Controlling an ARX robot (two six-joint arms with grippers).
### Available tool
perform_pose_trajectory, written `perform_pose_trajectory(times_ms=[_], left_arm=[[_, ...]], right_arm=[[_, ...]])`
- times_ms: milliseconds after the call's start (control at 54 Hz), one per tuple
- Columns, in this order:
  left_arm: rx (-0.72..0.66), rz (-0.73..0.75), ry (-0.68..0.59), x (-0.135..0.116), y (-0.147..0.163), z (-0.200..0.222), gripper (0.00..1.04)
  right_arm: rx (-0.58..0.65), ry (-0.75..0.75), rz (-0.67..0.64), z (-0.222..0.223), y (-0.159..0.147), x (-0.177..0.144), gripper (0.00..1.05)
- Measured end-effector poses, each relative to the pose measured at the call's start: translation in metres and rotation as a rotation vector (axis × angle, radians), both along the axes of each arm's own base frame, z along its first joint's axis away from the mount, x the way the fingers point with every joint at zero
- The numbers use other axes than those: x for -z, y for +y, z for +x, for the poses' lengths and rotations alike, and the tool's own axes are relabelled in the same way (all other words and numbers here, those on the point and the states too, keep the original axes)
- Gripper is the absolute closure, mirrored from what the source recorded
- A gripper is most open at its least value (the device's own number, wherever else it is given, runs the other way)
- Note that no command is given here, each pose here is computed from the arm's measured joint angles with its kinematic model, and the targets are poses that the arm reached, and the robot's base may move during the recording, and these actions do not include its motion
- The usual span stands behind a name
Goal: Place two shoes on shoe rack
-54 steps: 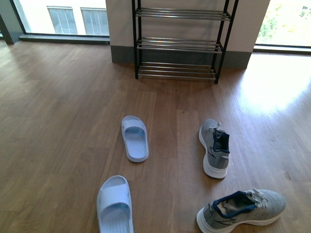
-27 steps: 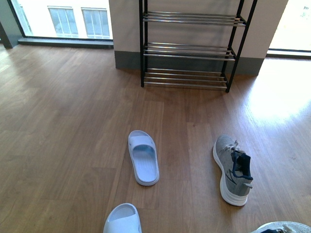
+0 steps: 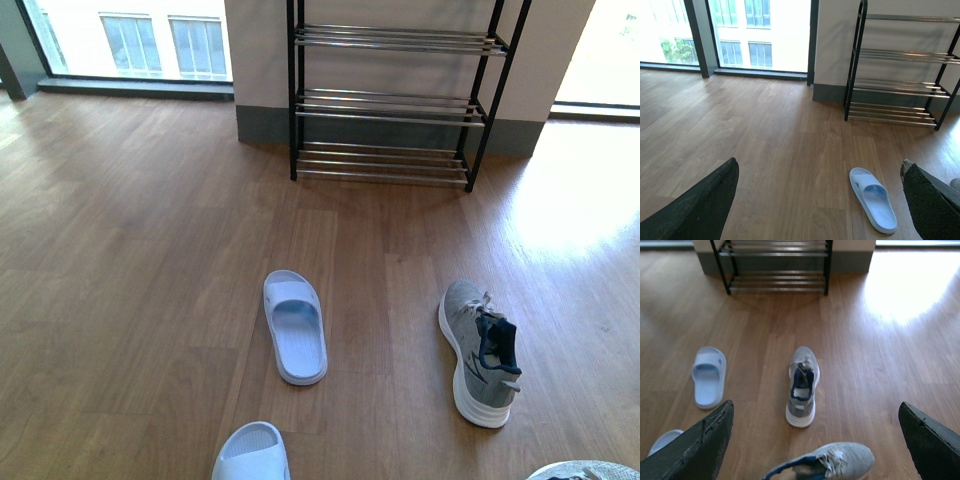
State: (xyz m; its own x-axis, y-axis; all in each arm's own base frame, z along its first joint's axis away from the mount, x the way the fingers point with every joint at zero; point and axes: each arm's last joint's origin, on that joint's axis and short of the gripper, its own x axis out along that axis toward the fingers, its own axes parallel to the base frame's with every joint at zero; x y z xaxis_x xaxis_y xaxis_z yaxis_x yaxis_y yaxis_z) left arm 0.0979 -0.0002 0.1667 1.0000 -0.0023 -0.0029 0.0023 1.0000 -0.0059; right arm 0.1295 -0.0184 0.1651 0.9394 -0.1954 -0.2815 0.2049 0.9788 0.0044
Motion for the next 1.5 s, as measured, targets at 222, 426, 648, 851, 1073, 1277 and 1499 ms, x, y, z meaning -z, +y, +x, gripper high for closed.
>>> perform_pose_trajectory(times_ms=[222,426,648,851,1073,1277,1499], left_arm=[[0.0,0.0,0.0,0.0,0.0,0.0,0.09],[0.0,0.0,0.0,0.0,0.0,0.0,0.09],[0.0,0.0,0.0,0.0,0.0,0.0,0.09],[0.0,0.0,0.0,0.0,0.0,0.0,0.09],[0.0,0.0,0.0,0.0,0.0,0.0,0.09],[0.0,0.0,0.0,0.0,0.0,0.0,0.09],[0.0,0.0,0.0,0.0,0.0,0.0,0.09]], right_arm=[[0.109,0.349,0.043,0.077,-0.039,0.058,0.09],[0.192,0.635,0.163,0.101,-0.051,0.135,0.09],[0.278,0.815,0.327,0.108,-0.053,0.202,0.09],[0.314,0.851,0.453,0.128,-0.05,0.229,0.09],[0.33,0.89,0.486,0.14,-0.047,0.254,0.09],[0.349,0.882,0.517,0.151,-0.053,0.268,0.09],[0.365,0.901,0.556,0.15,-0.057,0.285,0.09]])
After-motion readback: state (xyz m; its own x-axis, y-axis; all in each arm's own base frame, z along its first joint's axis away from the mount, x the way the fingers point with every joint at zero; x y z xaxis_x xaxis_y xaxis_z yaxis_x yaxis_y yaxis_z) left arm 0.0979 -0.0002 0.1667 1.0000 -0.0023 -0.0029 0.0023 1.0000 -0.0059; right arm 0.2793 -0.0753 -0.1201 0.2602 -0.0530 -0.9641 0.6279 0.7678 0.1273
